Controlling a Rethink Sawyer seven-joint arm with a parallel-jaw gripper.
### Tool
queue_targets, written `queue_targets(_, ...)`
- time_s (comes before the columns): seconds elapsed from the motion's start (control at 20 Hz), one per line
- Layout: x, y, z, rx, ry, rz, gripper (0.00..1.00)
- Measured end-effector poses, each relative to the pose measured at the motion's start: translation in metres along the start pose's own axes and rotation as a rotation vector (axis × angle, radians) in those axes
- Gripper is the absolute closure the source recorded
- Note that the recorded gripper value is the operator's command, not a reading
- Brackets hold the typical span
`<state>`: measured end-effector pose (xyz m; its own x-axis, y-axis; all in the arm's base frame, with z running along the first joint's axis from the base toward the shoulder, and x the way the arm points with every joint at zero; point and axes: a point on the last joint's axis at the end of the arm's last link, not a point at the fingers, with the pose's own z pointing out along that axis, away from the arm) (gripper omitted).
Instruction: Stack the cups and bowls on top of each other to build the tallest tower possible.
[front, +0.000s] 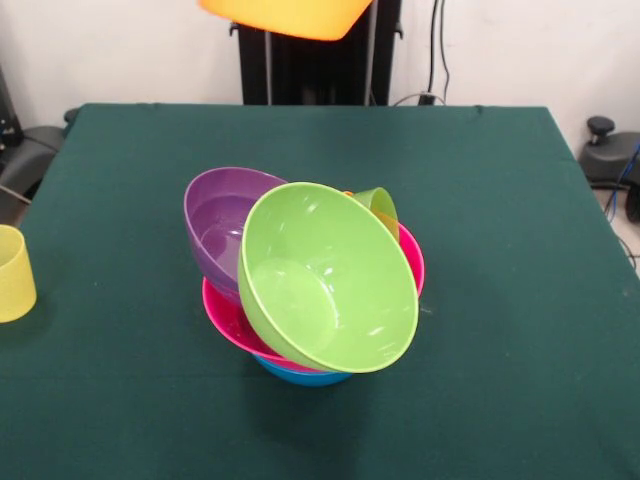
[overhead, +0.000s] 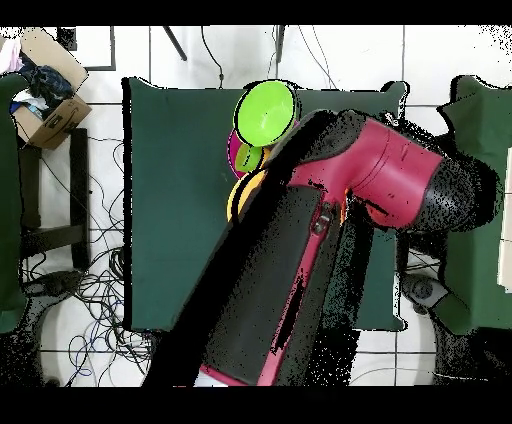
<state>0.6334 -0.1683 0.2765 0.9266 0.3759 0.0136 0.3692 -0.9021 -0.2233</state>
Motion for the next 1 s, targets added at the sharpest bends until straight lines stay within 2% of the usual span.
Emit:
queue_targets(0.15, 0.006, 0.014, -0.001, -0.018, 0.022, 0.001, 1.0)
queue_targets(0.2, 0.009, 0.024, 0.0, -0.029, 0.039, 0.004, 1.0)
queue_targets(0.55, 0.013, 0.042, 0.003, -0.043, 0.067, 0.011, 1.0)
queue_targets(0.9, 0.024, 0.043, 0.009, -0.023, 0.095, 0.0, 1.0)
queue_targets(1.0, 0.029, 0.038, 0.015, 0.0, 0.118, 0.002, 1.0)
